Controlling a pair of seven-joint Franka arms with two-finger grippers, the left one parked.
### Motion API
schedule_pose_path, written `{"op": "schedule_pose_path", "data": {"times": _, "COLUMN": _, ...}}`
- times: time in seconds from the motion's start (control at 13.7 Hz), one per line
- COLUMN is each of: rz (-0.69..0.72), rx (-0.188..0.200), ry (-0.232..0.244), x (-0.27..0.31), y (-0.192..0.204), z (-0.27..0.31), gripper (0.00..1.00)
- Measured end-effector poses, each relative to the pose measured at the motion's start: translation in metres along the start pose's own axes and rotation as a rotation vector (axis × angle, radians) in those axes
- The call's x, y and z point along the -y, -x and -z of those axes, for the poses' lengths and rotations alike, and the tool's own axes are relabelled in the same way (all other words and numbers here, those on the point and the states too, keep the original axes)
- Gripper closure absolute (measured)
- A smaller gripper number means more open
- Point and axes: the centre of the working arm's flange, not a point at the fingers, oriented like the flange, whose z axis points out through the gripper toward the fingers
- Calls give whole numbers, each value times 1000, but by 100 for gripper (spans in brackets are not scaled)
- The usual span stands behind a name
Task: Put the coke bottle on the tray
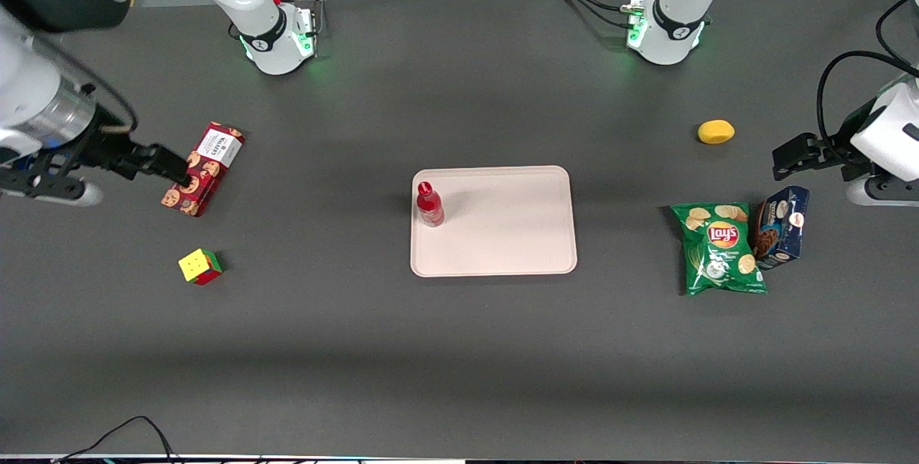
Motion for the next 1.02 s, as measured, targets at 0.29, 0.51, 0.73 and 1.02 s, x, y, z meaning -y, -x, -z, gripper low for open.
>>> {"op": "schedule_pose_path", "data": {"times": 0.29, "rz": -74, "rx": 4, "ry": -2, "x": -44, "y": -9, "z": -13, "gripper": 0}}
{"op": "schedule_pose_path", "data": {"times": 0.51, "rz": -121, "rx": -19, "ry": -7, "x": -71, "y": -5, "z": 6, "gripper": 0}}
{"op": "schedule_pose_path", "data": {"times": 0.73, "rz": -188, "rx": -10, "ry": -4, "x": -111, "y": -2, "z": 28, "gripper": 0}}
{"op": "schedule_pose_path", "data": {"times": 1.02, "rz": -160, "rx": -30, "ry": -7, "x": -138, "y": 5, "z": 48, "gripper": 0}}
